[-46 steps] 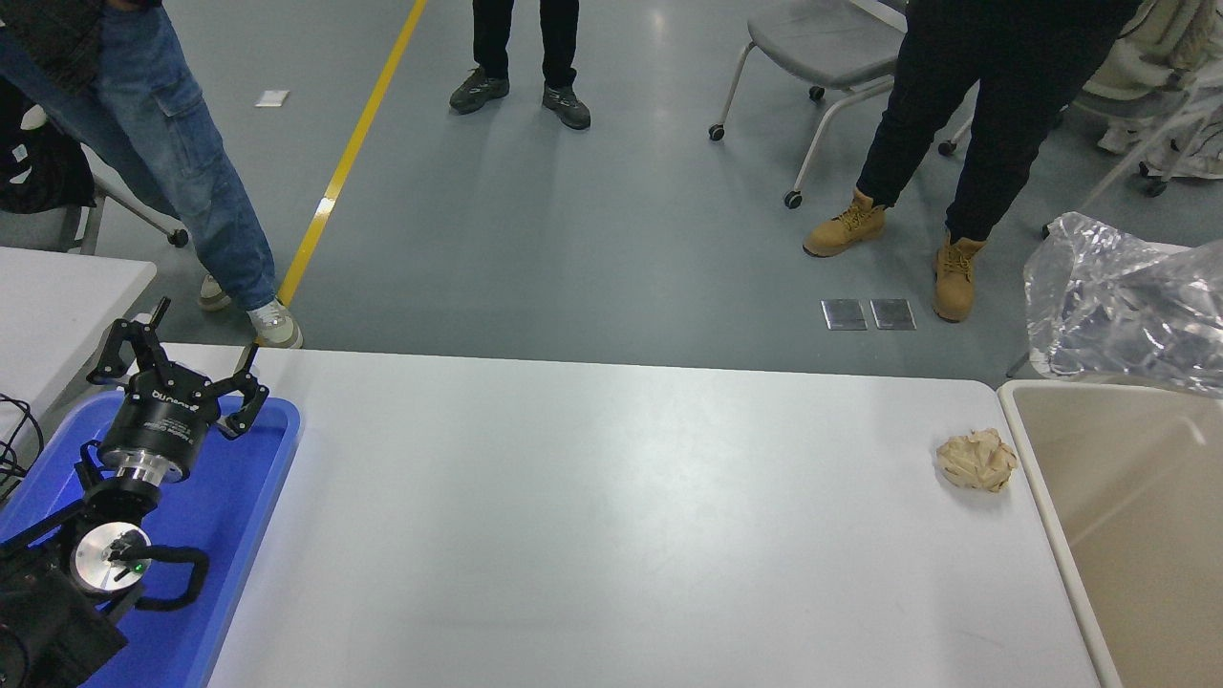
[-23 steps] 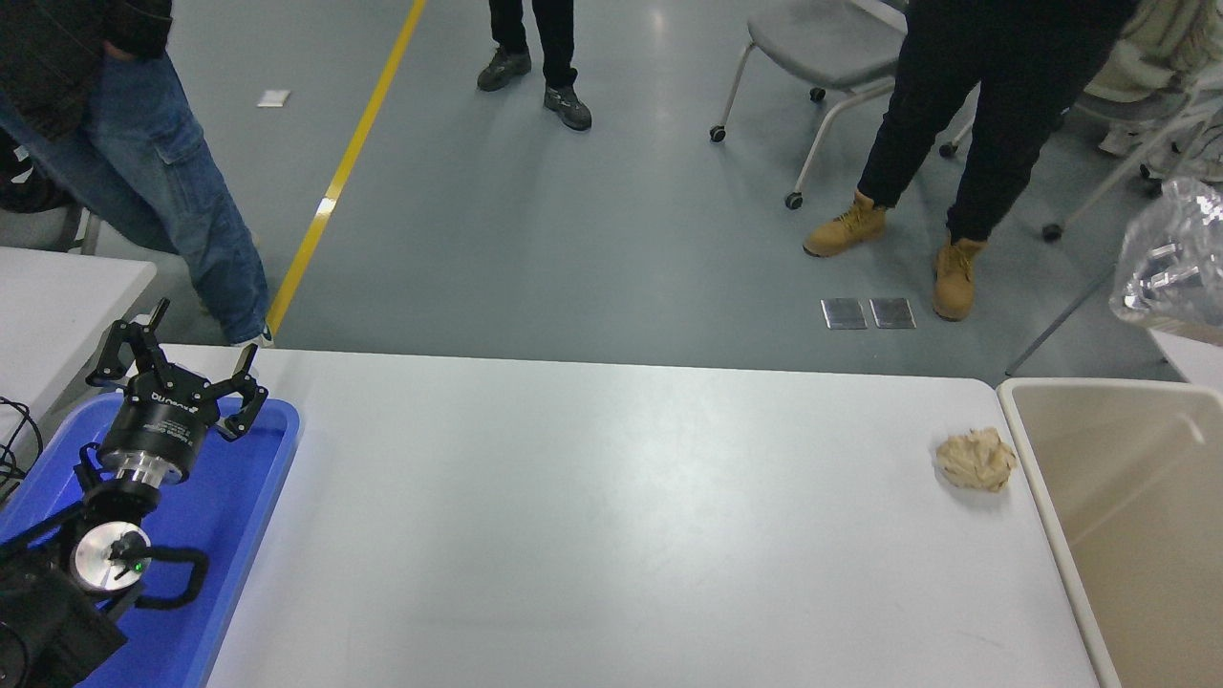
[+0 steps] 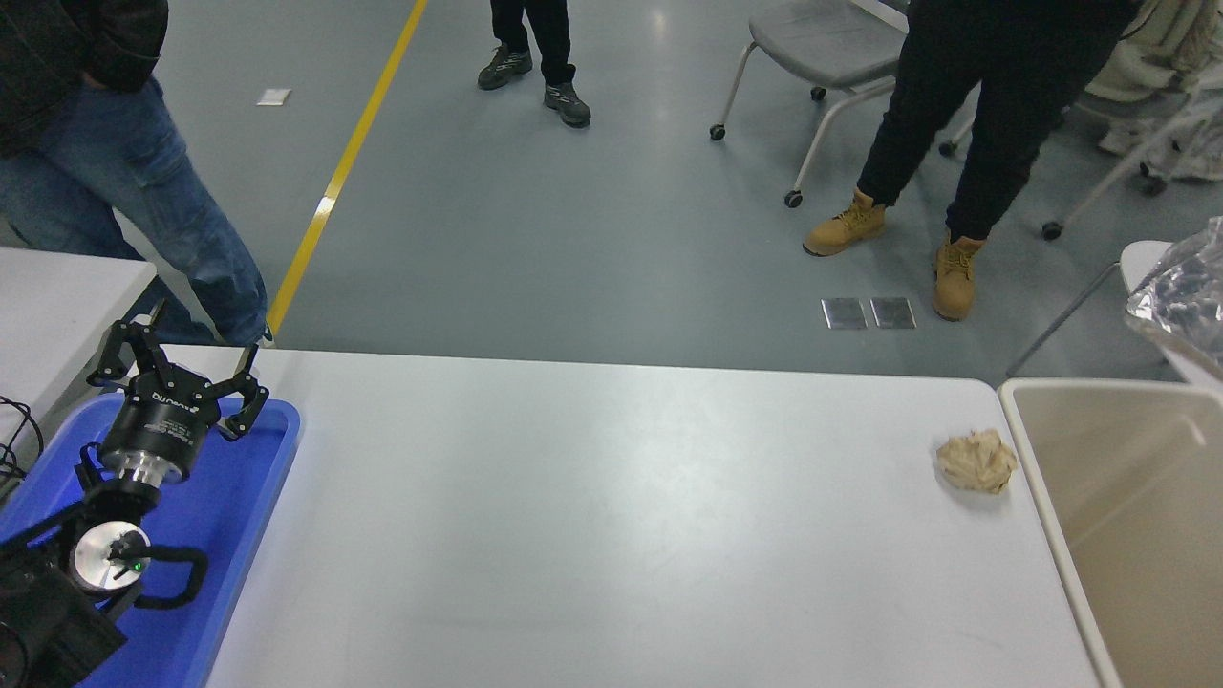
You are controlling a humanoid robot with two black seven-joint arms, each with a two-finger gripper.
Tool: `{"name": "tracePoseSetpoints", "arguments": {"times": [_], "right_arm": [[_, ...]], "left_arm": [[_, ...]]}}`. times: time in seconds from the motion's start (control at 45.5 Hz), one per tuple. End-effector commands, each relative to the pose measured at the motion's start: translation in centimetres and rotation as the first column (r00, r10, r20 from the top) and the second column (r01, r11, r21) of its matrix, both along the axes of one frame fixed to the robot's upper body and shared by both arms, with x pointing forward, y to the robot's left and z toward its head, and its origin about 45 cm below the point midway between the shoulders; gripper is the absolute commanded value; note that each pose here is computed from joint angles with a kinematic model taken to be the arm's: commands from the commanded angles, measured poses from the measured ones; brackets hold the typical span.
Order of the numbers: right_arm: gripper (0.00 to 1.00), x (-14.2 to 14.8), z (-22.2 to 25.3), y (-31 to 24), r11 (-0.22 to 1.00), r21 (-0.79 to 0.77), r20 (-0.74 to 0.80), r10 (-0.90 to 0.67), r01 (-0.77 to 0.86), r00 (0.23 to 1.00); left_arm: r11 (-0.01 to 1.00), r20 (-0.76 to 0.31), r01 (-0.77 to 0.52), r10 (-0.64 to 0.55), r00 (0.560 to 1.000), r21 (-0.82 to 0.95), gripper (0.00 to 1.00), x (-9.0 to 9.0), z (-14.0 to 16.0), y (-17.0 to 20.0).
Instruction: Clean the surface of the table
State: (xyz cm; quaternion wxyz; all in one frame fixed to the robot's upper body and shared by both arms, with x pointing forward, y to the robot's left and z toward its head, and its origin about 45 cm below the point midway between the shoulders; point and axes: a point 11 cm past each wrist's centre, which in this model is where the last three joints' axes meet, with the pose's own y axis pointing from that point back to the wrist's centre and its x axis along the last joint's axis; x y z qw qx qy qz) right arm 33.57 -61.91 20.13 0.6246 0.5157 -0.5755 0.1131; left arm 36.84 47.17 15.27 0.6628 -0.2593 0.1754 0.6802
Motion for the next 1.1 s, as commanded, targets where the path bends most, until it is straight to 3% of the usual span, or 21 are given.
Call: {"name": "tracePoseSetpoints", "arguments": {"times": [0.0,0.286,0.571,0.901,1.033,1.077], "right_arm": [[0.0,-1.3,-5.3,0.8,0.993,-0.063,0.03,-0.098,0.1,0.995],[0.0,-1.9,-9.1,3.4,0.986,-0.113,0.063,-0.117,0.124,0.991],[0.0,-3.2,-12.4,5.7,0.981,-0.028,0.063,-0.188,0.19,0.98],[0.02,-3.7,-12.8,5.6,0.974,-0.005,0.075,-0.226,0.227,0.971],[0.55,-3.8,-12.6,5.3,0.968,-0.004,0.08,-0.25,0.251,0.965],[0.92,-3.8,-12.5,5.2,0.964,-0.004,0.078,-0.265,0.266,0.961]], "left_arm": [[1.0,0.0,-0.002,0.002,1.0,0.002,1.0,0.0,0.0,0.1],[1.0,0.0,-0.001,0.001,1.0,0.001,1.0,0.0,0.0,0.0],[1.0,-0.001,-0.002,0.002,1.0,0.001,1.0,0.0,0.0,0.0],[1.0,-0.001,-0.002,0.002,1.0,0.001,1.0,0.0,0.0,0.0],[1.0,-0.001,-0.003,0.003,1.0,0.003,1.0,0.0,0.0,0.1],[1.0,-0.001,-0.002,0.002,1.0,0.002,1.0,0.0,0.0,0.1]]}}
